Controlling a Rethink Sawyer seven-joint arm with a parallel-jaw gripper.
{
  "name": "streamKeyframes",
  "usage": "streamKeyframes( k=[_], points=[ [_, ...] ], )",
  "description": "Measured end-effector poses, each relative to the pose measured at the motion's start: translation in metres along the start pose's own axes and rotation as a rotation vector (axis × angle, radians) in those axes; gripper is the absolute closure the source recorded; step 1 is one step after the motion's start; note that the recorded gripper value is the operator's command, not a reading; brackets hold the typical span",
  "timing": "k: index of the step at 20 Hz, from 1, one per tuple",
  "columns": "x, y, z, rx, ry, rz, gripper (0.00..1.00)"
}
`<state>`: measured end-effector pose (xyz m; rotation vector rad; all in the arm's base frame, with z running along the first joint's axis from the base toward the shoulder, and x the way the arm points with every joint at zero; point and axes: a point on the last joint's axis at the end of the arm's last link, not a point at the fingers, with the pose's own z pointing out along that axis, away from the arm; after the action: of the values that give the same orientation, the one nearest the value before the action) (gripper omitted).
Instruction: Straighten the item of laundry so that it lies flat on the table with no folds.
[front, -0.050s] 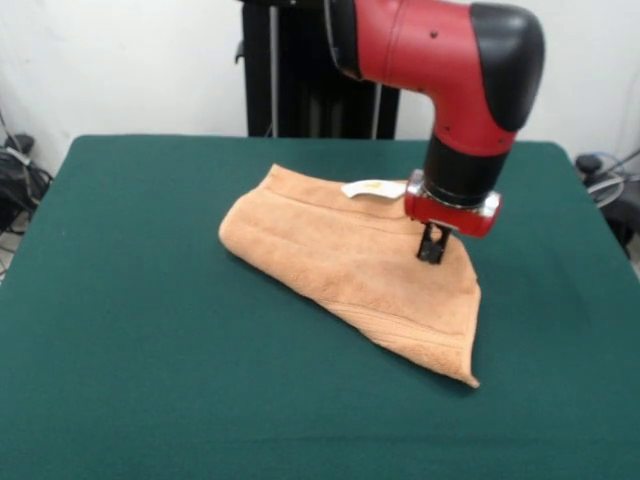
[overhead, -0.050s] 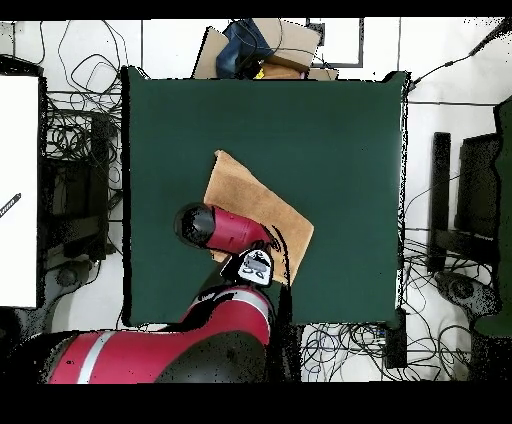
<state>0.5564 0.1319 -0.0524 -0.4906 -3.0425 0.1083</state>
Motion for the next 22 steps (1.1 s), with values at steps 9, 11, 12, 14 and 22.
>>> streamKeyframes(
  k=[9, 11, 12, 14, 22],
  points=[
    [0.007, 0.017, -0.001, -0.019, 0.004, 0.022, 1.00],
    [0.007, 0.016, 0.000, -0.027, 0.000, 0.030, 1.00],
    [0.007, 0.016, 0.000, -0.030, -0.002, 0.034, 1.00],
    [0.006, 0.014, 0.000, -0.039, -0.001, 0.042, 1.00],
    [0.001, 0.008, 0.002, -0.081, 0.024, 0.057, 1.00]
  ],
)
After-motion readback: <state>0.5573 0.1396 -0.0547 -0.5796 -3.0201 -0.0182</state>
